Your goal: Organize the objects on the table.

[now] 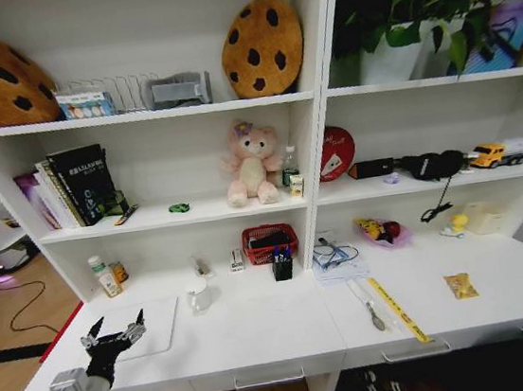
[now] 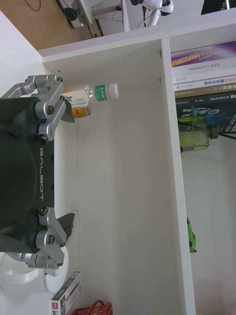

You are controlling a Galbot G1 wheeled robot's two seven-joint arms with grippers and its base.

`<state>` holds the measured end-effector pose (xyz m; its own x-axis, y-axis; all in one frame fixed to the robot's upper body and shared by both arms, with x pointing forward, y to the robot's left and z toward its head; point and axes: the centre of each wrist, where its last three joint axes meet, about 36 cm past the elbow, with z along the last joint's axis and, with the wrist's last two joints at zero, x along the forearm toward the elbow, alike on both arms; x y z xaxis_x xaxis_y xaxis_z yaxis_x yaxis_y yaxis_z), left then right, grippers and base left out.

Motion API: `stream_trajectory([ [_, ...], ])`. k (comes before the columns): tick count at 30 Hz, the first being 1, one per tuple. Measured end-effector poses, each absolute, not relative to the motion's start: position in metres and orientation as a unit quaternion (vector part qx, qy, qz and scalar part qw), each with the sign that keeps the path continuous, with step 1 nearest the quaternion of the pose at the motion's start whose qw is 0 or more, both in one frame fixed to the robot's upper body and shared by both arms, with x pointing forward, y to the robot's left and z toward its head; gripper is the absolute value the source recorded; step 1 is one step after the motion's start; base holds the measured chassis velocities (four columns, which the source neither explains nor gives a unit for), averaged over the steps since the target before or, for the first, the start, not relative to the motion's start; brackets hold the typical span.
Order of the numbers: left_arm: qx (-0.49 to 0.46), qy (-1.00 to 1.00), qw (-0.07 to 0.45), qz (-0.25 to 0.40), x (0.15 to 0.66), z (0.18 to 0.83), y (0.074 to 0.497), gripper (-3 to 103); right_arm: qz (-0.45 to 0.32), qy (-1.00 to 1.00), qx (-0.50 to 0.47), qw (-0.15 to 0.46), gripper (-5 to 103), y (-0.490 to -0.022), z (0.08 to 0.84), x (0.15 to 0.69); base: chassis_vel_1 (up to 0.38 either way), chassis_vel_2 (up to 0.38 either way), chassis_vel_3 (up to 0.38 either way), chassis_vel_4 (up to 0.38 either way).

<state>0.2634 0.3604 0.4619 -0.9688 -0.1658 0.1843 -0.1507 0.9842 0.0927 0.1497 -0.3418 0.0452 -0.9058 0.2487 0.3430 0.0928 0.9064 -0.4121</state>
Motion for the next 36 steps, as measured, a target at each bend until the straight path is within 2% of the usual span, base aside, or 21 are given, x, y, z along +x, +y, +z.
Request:
stream_trajectory([
  [2,0.08,-0.991,0.096,-0.039,0.263,0.462,0.36,100,0.188,-0.951,-0.107,0.222,80,-0.344,0.051,0.132,0.0,0.0,0.0,0.0],
  [3,0.08,-0.991,0.096,-0.039,0.263,0.462,0.36,100,0.188,-0.951,-0.107,0.222,80,-0.344,0.051,0.132,0.0,0.0,0.0,0.0],
  [5,0.08,-0.991,0.096,-0.039,0.263,0.462,0.36,100,0.174,-0.948,-0.12,0.237,90,-0.349,0.063,0.108,0.0,0.0,0.0,0.0],
  [6,0.08,-0.991,0.096,-0.039,0.263,0.462,0.36,100,0.174,-0.948,-0.12,0.237,90,-0.349,0.063,0.108,0.0,0.0,0.0,0.0],
  [8,0.08,-0.991,0.096,-0.039,0.263,0.462,0.36,100,0.154,-0.944,-0.12,0.265,100,-0.353,0.086,0.077,0.0,0.0,0.0,0.0],
  [10,0.08,-0.991,0.096,-0.039,0.263,0.462,0.36,100,0.149,-0.942,-0.12,0.274,100,-0.353,0.09,0.072,0.0,0.0,0.0,0.0],
  [13,0.08,-0.991,0.096,-0.039,0.263,0.462,0.36,100,0.059,-0.904,-0.17,0.388,100,-0.343,0.139,0.026,0.0,0.0,0.0,0.0],
  [14,0.08,-0.991,0.096,-0.039,0.263,0.462,0.36,100,0.059,-0.904,-0.17,0.388,100,-0.343,0.139,0.026,0.0,0.0,0.0,0.0],
  [17,0.08,-0.991,0.096,-0.039,0.263,0.462,0.36,100,0.006,-0.87,-0.209,0.446,100,-0.334,0.163,0.005,0.0,0.0,0.0,0.0],
  [19,0.08,-0.991,0.096,-0.039,0.263,0.462,0.36,100,0.005,-0.868,-0.216,0.447,100,-0.333,0.171,-0.003,0.0,0.0,0.0,0.0],
  [21,0.08,-0.991,0.096,-0.039,0.263,0.462,0.36,100,0.03,-0.894,-0.205,0.398,100,-0.337,0.188,-0.011,0.0,0.0,0.0,0.0],
  [22,0.08,-0.991,0.096,-0.039,0.263,0.462,0.36,100,0.03,-0.894,-0.205,0.398,100,-0.337,0.188,-0.011,0.0,0.0,0.0,0.0],
  [24,0.08,-0.991,0.096,-0.039,0.263,0.462,0.36,100,0.045,-0.919,-0.189,0.344,100,-0.344,0.221,-0.01,0.0,0.0,0.0,0.0],
  [25,0.08,-0.991,0.096,-0.039,0.263,0.462,0.36,100,0.045,-0.919,-0.189,0.344,100,-0.344,0.221,-0.01,0.0,0.0,0.0,0.0],
  [27,0.08,-0.991,0.096,-0.039,0.263,0.462,0.36,100,0.049,-0.942,-0.192,0.271,100,-0.363,0.274,-0.003,0.0,0.0,0.0,0.0],
  [28,0.08,-0.991,0.096,-0.039,0.263,0.462,0.36,100,0.049,-0.942,-0.192,0.271,100,-0.363,0.274,-0.003,0.0,0.0,0.0,0.0],
  [30,0.08,-0.991,0.096,-0.039,0.263,0.462,0.36,100,0.08,-0.964,-0.174,0.184,100,-0.39,0.31,0.002,0.0,0.0,0.0,0.0],
  [31,0.08,-0.991,0.096,-0.039,0.263,0.462,0.36,100,0.08,-0.964,-0.174,0.184,100,-0.39,0.31,0.002,0.0,0.0,0.0,0.0],
  [33,0.08,-0.991,0.096,-0.039,0.263,0.462,0.36,100,0.085,-0.976,-0.17,0.107,100,-0.407,0.35,0.025,0.0,0.0,0.0,0.0],
  [34,0.08,-0.991,0.096,-0.039,0.263,0.462,0.36,100,0.085,-0.976,-0.17,0.107,100,-0.407,0.35,0.025,0.0,0.0,0.0,0.0],
  [36,0.08,-0.991,0.096,-0.039,0.263,0.462,0.36,100,0.075,-0.98,-0.179,0.054,100,-0.412,0.383,0.058,0.0,0.0,0.0,0.0],
])
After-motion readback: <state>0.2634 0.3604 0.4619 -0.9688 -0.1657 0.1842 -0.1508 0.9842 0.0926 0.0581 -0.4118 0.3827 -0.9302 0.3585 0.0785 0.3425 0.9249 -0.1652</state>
